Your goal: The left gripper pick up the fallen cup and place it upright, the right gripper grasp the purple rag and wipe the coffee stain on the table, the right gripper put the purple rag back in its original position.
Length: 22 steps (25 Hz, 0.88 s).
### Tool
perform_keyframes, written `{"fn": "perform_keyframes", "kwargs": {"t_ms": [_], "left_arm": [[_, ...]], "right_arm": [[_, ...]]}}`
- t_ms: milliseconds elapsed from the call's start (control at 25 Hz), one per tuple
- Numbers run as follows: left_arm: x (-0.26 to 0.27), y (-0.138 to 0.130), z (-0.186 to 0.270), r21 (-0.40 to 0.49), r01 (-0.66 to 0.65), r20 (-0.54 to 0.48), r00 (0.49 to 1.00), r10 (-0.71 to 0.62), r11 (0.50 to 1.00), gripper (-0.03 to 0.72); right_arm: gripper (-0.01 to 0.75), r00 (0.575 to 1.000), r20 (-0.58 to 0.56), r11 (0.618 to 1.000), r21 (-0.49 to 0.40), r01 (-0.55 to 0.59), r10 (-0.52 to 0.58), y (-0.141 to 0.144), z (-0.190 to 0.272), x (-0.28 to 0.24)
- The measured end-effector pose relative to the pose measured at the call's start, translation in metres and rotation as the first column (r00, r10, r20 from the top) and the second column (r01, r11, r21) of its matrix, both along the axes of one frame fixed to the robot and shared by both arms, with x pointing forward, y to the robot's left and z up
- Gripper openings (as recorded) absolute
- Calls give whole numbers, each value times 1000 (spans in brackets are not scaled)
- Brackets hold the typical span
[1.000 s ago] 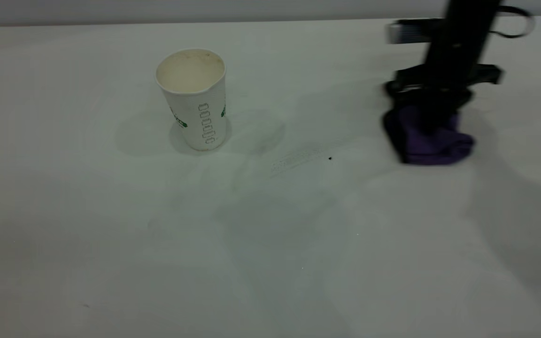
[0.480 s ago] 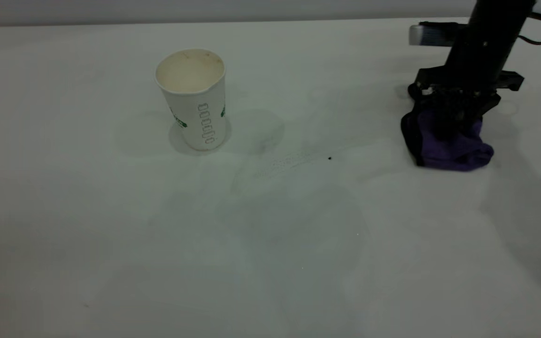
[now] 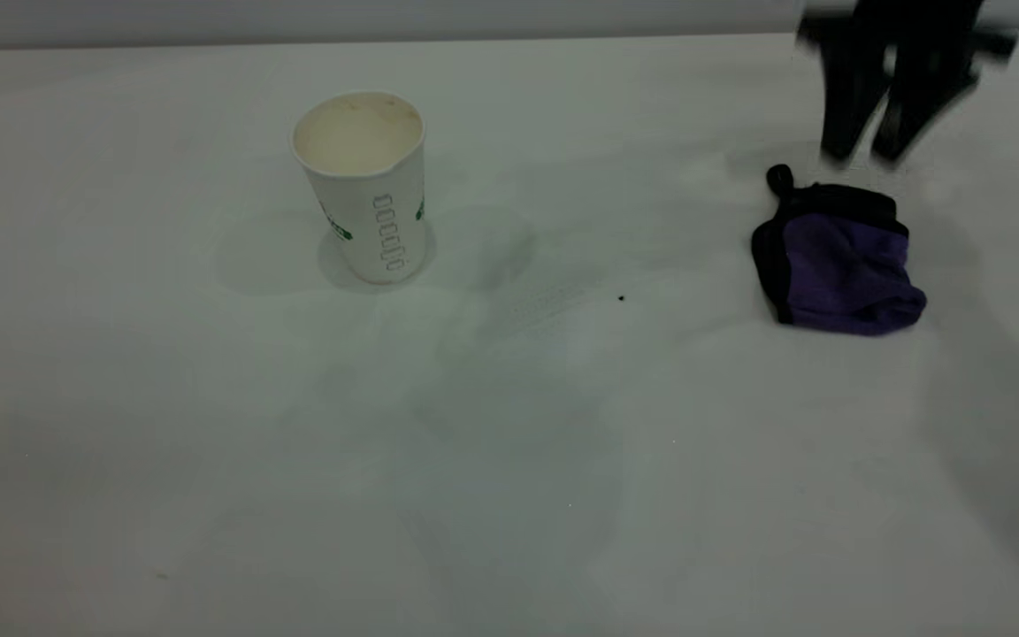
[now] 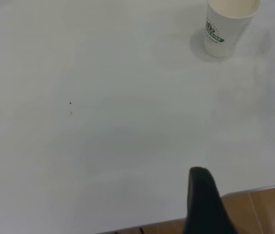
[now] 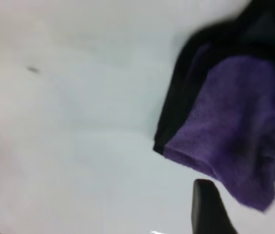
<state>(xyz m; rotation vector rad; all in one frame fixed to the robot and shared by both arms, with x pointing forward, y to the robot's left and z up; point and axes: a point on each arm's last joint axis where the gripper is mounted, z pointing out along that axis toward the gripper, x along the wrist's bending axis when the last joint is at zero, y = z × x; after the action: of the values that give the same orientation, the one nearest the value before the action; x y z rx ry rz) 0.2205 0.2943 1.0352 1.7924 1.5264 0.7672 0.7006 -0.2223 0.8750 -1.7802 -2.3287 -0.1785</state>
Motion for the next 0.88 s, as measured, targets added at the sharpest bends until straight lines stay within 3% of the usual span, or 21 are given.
{"fn": "perform_keyframes", "kwargs": {"t_ms": [240,520,880], "left_arm": [[0,0,0,1,1,0,1000,-1,1000,473],[0,0,0,1,1,0,1000,-1,1000,473],[0,0,0,1,1,0,1000,-1,1000,473]], "right_arm": [[406,981,192,1000,27,11,-16,-3,113,-23],[406,951,305,998,49,31,-44,-12,204,-104],[404,979,191,997,28,66,-70,-28,188,-231]]}}
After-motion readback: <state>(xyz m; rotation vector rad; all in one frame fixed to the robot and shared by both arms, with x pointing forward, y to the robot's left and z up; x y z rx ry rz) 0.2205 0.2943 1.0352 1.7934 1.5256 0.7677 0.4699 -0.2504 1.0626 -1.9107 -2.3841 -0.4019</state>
